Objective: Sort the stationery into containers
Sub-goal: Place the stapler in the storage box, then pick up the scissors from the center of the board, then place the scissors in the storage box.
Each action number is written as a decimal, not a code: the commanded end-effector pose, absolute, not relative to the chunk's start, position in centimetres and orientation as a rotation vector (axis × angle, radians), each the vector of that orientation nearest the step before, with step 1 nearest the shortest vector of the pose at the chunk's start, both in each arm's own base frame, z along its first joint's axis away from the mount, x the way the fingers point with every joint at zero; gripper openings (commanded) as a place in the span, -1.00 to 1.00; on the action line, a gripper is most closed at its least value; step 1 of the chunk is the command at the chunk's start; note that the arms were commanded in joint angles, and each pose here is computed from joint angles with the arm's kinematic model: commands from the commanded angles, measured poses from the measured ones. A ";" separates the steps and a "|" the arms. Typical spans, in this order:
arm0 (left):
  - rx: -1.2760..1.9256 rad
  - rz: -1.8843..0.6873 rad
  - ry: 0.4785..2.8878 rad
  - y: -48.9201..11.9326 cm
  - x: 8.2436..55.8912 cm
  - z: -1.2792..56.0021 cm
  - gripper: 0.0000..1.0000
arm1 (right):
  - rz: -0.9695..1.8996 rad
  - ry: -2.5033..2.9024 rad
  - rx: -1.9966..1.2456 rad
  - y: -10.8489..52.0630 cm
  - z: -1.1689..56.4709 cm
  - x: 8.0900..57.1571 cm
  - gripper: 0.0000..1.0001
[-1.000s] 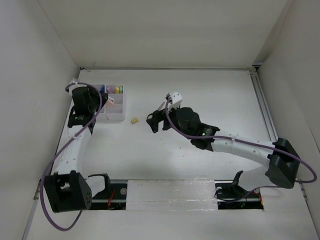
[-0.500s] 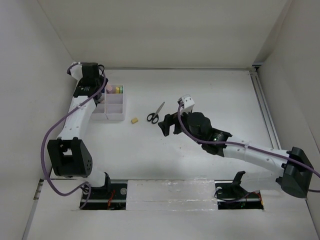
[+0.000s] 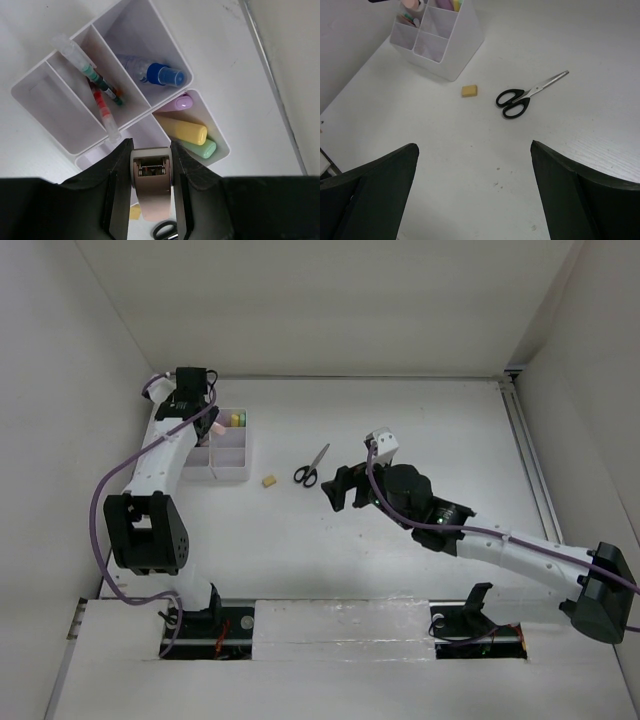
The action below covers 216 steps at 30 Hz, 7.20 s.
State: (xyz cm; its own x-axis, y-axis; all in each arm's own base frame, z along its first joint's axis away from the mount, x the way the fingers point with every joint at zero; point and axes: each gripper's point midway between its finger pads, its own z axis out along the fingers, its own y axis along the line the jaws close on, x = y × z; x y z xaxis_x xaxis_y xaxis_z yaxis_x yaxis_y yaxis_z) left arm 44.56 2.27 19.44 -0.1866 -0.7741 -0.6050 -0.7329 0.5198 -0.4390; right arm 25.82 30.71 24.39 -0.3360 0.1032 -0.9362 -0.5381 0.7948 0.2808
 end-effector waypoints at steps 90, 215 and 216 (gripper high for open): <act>-0.515 -0.316 1.778 -1.8 30.9 32.5 1.00 | 0.150 2.428 0.191 35.3 5.2 40.3 0.34; -1.549 0.479 1.656 14.1 40.6 17.6 -1.00 | 0.634 1.848 -0.413 30.7 24.9 24.5 1.00; -1.550 0.494 1.672 14.1 40.4 16.8 -1.00 | 0.634 1.848 -0.413 30.7 24.9 24.5 1.00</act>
